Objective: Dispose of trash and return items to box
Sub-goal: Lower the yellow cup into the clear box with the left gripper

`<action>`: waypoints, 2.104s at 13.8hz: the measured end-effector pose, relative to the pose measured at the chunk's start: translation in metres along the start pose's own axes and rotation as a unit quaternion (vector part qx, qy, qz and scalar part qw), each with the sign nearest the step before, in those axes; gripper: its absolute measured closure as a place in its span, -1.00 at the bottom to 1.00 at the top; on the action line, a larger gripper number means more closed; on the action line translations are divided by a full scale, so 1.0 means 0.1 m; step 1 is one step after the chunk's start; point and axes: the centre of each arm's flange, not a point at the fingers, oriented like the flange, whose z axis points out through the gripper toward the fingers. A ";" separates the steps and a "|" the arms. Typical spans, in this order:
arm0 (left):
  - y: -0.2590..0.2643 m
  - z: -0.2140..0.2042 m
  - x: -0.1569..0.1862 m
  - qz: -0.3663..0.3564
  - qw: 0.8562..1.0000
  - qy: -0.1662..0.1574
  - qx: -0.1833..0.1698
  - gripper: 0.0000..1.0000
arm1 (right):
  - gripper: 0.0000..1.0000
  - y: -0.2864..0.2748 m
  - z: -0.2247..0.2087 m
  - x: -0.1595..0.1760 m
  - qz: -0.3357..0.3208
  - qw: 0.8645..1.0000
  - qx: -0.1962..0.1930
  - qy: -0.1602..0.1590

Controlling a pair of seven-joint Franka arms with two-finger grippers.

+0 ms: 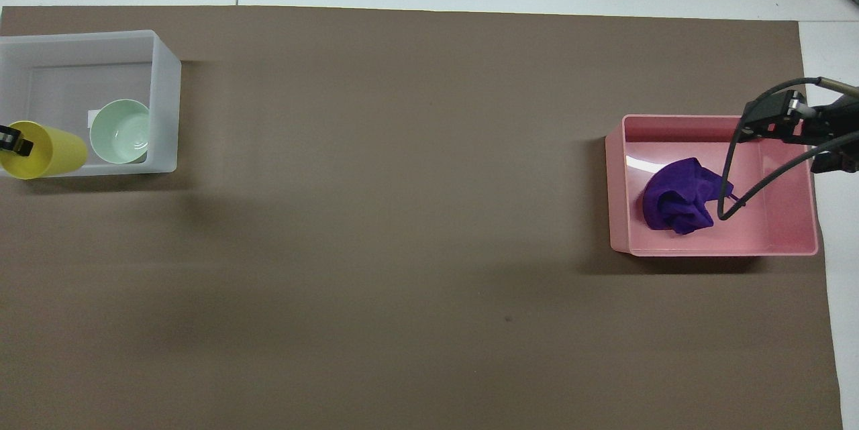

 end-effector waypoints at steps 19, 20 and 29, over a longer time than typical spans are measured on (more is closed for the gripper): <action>-0.42 1.35 0.67 0.032 0.996 0.079 0.009 0.92 | -1.00 0.01 0.15 0.08 0.003 1.000 -0.006 -0.018; -0.42 1.41 0.68 0.036 0.996 0.078 0.009 0.92 | -1.00 0.01 0.15 0.08 0.003 1.000 -0.006 -0.018; -0.33 1.48 0.71 0.042 0.997 0.068 -0.005 0.27 | -1.00 0.01 0.15 0.08 0.003 1.000 -0.006 -0.018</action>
